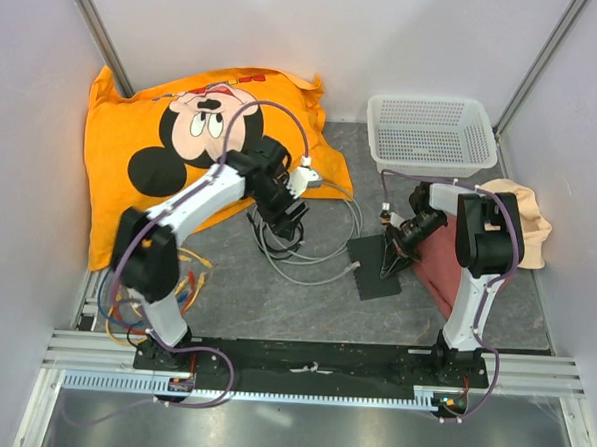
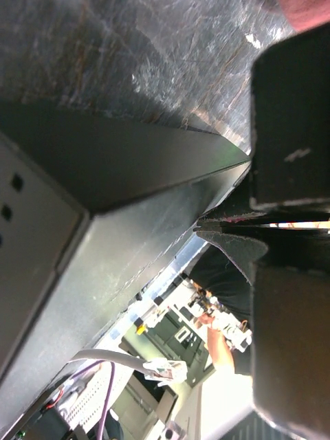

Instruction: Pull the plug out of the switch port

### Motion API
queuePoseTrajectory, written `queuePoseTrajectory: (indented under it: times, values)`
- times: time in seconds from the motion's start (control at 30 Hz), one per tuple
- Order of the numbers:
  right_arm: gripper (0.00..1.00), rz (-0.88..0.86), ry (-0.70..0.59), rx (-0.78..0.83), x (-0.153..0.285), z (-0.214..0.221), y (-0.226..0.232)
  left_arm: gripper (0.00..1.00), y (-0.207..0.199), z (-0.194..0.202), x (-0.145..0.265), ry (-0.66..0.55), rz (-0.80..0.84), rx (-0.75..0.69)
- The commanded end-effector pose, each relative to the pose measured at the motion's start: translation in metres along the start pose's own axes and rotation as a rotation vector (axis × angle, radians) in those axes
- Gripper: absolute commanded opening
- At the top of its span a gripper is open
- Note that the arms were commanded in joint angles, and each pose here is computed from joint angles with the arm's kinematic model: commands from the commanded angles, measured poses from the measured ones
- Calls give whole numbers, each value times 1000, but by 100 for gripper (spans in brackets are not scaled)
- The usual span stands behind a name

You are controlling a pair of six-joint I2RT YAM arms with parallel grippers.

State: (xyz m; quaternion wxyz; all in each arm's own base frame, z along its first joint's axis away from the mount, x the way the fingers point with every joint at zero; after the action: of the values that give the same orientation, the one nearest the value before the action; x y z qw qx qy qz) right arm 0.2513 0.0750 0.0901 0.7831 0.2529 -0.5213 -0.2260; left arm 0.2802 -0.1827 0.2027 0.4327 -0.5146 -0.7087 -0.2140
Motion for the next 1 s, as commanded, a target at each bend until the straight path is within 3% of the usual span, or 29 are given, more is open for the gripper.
queuePoseTrajectory:
  times: [0.0,0.13,0.17,0.27,0.43,0.47,0.53,0.57,0.6,0.67,0.7,0.8,0.83,0.87,0.97]
  values:
    - [2,199,-192,231,2,-38,-22,80,35,1,-25,103,-278,424]
    - [3,217,-216,247,7,-37,-19,90,40,22,-43,157,-357,600]
    - [3,225,-220,248,8,-36,-19,99,41,25,-54,180,-342,649]
    - [4,238,-218,247,7,-33,-21,99,45,22,-73,200,-280,682]
    - [4,248,-215,245,7,-31,-21,99,54,44,-96,307,-325,704]
    - [5,248,-215,245,8,-32,-21,94,53,63,-104,371,-345,708]
    - [5,247,-216,242,8,-34,-22,76,59,76,-101,401,-375,705]
    - [5,249,-215,243,8,-35,-21,62,59,81,-96,405,-375,702]
    - [5,249,-214,242,8,-36,-21,43,67,87,-88,400,-379,705]
    - [5,248,-211,241,9,-37,-21,28,70,95,-69,384,-390,703]
    - [5,248,-210,238,9,-37,-21,8,78,107,-56,391,-397,720]
    - [12,251,-211,248,13,-40,-19,1,86,145,-15,412,-449,758]
    - [18,249,-207,261,16,-39,-16,2,80,164,-10,449,-446,773]
    - [35,249,-234,279,25,-43,-11,2,85,184,5,471,-476,783]
    - [53,222,-314,348,48,-43,8,1,76,221,37,477,-538,795]
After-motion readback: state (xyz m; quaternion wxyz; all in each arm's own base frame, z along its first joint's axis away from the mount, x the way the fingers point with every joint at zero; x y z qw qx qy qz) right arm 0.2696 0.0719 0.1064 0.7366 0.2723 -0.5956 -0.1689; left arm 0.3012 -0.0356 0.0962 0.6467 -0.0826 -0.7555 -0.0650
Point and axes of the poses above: each gripper's point midway between its finger pads, its own x axis back along the fingers, its own y axis along the line the jaws close on, z = x × y, the point moved 8 cm from there along x, back along the fingers, and after that the axes turned 4 degrees about -x, right-handed, at the moved point
